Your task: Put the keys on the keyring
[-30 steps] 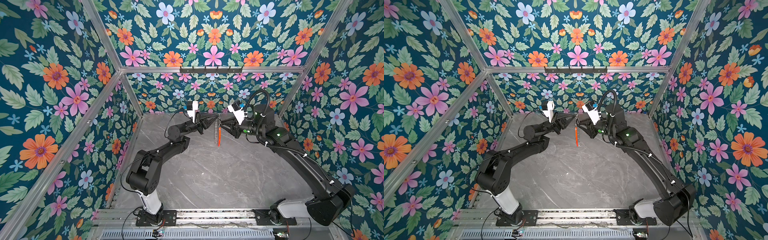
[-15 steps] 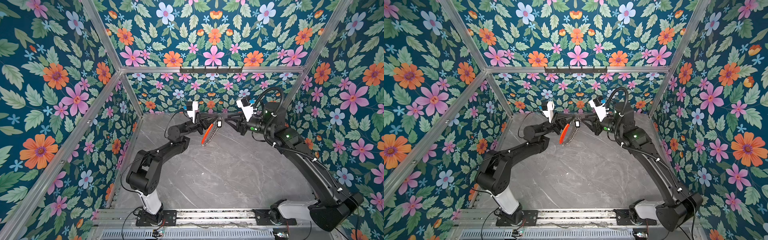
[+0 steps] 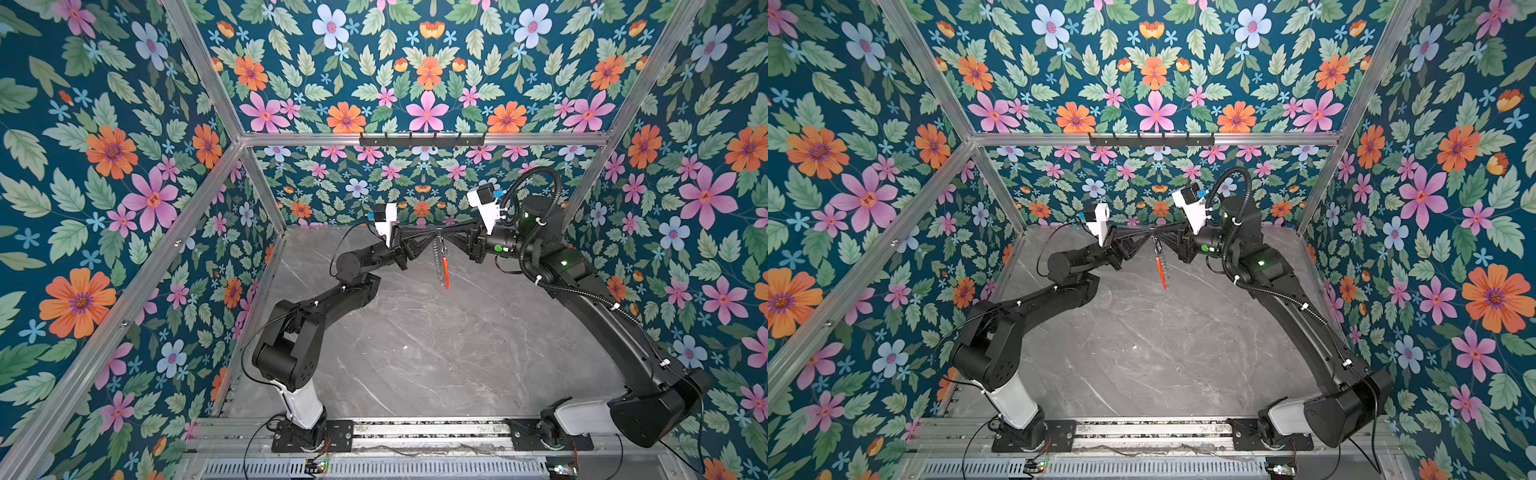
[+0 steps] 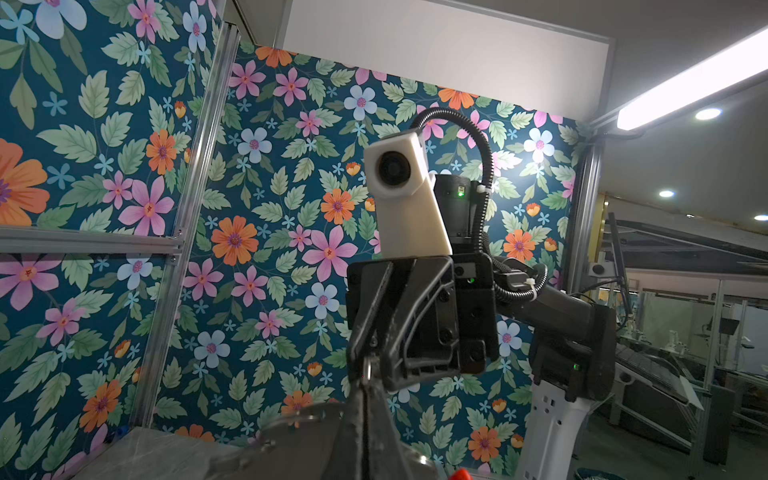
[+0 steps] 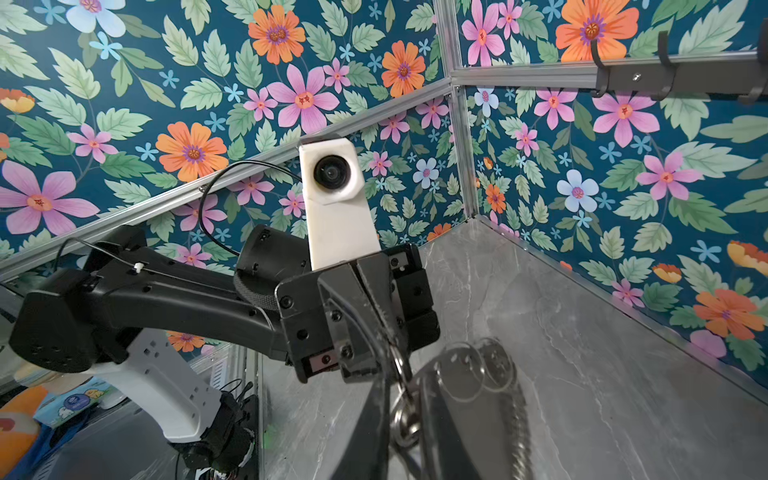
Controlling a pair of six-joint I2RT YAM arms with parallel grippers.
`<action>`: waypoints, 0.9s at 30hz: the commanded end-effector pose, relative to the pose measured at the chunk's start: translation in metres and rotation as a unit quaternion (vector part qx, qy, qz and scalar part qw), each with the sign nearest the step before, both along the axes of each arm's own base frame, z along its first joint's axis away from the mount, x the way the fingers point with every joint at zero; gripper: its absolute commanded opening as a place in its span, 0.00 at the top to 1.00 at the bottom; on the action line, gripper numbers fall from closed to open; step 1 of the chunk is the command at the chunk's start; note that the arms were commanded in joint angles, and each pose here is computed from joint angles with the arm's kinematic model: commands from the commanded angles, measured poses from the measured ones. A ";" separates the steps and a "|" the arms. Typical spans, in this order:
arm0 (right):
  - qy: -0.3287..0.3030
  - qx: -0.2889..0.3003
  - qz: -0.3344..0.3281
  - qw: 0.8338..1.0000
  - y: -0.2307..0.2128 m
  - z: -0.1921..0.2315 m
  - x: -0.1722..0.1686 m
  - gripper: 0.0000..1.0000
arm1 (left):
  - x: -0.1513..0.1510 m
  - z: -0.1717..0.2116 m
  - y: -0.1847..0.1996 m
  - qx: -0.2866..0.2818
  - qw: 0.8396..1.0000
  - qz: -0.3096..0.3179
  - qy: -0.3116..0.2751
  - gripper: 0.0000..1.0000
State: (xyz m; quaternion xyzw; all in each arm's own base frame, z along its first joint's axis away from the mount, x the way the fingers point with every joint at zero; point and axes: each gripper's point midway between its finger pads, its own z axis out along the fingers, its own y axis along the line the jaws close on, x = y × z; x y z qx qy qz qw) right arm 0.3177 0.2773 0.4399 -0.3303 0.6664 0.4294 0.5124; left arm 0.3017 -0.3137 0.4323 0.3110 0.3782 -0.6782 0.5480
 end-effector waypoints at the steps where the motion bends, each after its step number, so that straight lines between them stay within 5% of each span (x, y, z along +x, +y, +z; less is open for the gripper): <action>1: -0.003 0.011 0.009 1.000 0.002 0.005 -0.002 0.87 | -0.007 0.012 0.006 -0.021 1.000 0.001 -0.023 1.00; 19: -0.005 0.013 0.015 1.000 0.005 0.009 0.000 1.00 | -0.006 0.008 0.004 -0.015 1.000 -0.002 -0.022 1.00; 23: -0.010 -0.012 0.007 1.000 0.002 0.003 0.000 1.00 | 0.000 -0.002 0.007 0.023 0.999 0.023 -0.024 0.77; 27: -0.015 -0.056 0.001 0.998 -0.003 -0.008 0.000 1.00 | 0.008 -0.017 0.014 0.094 0.993 0.066 -0.029 0.74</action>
